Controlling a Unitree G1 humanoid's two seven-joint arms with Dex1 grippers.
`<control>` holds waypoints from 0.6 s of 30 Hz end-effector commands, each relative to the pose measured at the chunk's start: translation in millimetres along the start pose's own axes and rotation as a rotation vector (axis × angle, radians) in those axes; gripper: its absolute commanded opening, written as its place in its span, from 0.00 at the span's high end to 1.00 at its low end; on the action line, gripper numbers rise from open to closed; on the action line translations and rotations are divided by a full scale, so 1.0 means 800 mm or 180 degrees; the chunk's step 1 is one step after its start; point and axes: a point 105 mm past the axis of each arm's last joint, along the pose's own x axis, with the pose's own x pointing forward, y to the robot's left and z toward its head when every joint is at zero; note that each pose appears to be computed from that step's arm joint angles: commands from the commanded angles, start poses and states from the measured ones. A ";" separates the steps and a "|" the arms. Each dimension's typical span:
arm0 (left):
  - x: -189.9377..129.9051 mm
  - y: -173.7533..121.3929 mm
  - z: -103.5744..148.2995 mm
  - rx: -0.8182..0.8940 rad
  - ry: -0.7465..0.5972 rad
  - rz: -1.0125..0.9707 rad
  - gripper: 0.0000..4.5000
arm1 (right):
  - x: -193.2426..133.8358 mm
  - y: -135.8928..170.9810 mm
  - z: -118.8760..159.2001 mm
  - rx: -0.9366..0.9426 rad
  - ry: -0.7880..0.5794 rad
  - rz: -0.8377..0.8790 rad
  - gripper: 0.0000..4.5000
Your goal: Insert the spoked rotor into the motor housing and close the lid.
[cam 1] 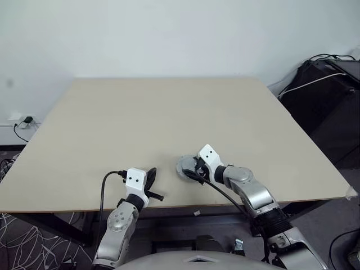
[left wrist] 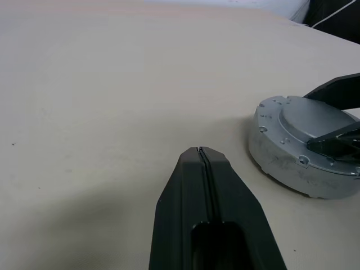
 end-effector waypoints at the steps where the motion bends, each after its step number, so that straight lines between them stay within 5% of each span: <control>1: 0.005 -0.005 0.019 0.0012 -0.0179 -0.0036 1.00 | -0.010 -0.023 -0.027 0.0001 0.0367 -0.0266 0.28; 10: 0.027 0.006 0.042 -0.0014 -0.0244 0.0191 1.00 | -0.009 -0.015 -0.030 0.0017 0.0428 -0.0160 0.28; 18: 0.086 -0.012 0.053 -0.0106 0.0387 -0.0066 1.00 | -0.005 -0.009 -0.030 0.0042 0.0414 -0.0148 0.28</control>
